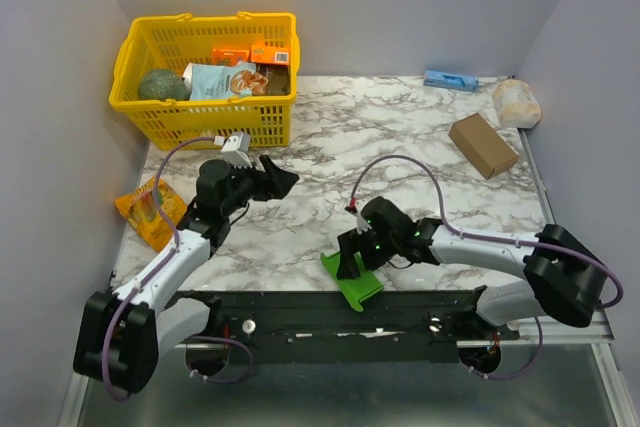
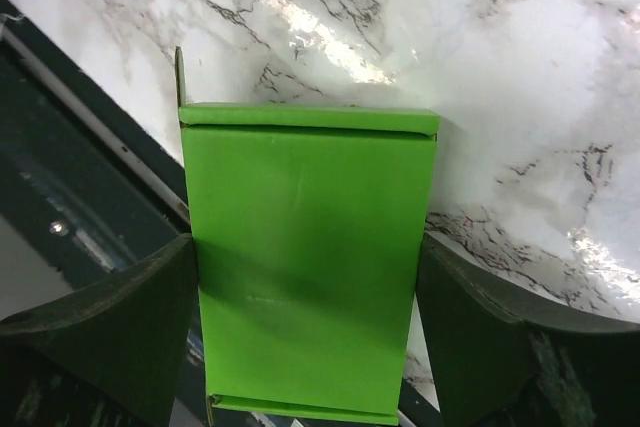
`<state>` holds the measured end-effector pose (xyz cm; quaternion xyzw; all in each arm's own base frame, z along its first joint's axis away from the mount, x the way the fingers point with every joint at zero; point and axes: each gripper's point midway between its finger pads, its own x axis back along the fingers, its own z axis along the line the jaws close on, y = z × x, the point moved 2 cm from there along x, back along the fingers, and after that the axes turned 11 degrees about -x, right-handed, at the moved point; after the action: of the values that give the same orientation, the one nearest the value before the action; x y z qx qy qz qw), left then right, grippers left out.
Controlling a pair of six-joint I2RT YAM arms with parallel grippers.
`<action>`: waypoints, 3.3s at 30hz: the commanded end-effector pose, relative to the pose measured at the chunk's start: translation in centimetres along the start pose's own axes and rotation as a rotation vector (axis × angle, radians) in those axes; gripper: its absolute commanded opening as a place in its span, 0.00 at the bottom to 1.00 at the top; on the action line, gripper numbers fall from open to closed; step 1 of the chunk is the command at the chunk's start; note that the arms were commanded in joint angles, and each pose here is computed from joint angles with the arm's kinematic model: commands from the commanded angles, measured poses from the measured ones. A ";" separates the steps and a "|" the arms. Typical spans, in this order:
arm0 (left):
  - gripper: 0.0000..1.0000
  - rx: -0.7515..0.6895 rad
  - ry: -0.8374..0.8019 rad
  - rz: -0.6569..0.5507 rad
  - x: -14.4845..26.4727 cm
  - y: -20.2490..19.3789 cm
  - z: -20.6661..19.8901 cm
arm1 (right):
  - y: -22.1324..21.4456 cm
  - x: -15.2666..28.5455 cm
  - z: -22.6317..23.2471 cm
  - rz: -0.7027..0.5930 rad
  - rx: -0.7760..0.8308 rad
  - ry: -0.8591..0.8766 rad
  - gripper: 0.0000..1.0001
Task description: Fold the paper box
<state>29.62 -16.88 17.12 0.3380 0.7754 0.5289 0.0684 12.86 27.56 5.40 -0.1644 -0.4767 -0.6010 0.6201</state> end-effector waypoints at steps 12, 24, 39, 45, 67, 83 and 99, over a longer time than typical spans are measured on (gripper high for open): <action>0.90 -0.131 -0.464 0.184 9.5 0.2 -9.8 | 2.7 8.6 5.8 0.082 0.078 0.771 0.39; 0.90 -0.391 -0.757 0.089 12.6 0.0 -14.5 | 3.1 11.9 8.5 0.226 0.080 1.011 0.38; 0.97 -0.601 -1.036 0.135 15.3 -3.6 -19.4 | 2.1 14.7 9.2 0.339 0.044 1.070 0.38; 0.98 -0.681 -1.025 0.145 14.7 -4.0 -20.3 | 1.9 15.0 9.3 0.377 0.025 1.074 0.38; 0.67 -0.702 -1.083 0.132 13.7 -5.4 -24.2 | 2.1 15.4 9.5 0.386 0.014 1.084 0.38; 0.22 -0.713 -1.079 0.227 14.3 -7.9 -23.4 | 4.1 15.8 9.2 0.239 0.009 1.073 0.90; 0.22 -0.667 -1.097 0.378 14.0 -10.0 -22.4 | 7.8 18.4 4.1 -0.368 0.247 0.445 0.85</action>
<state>4.47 -28.29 21.78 0.6296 0.3559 0.5116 0.4640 15.10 23.59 29.11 0.2047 -0.3246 -0.6690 0.6366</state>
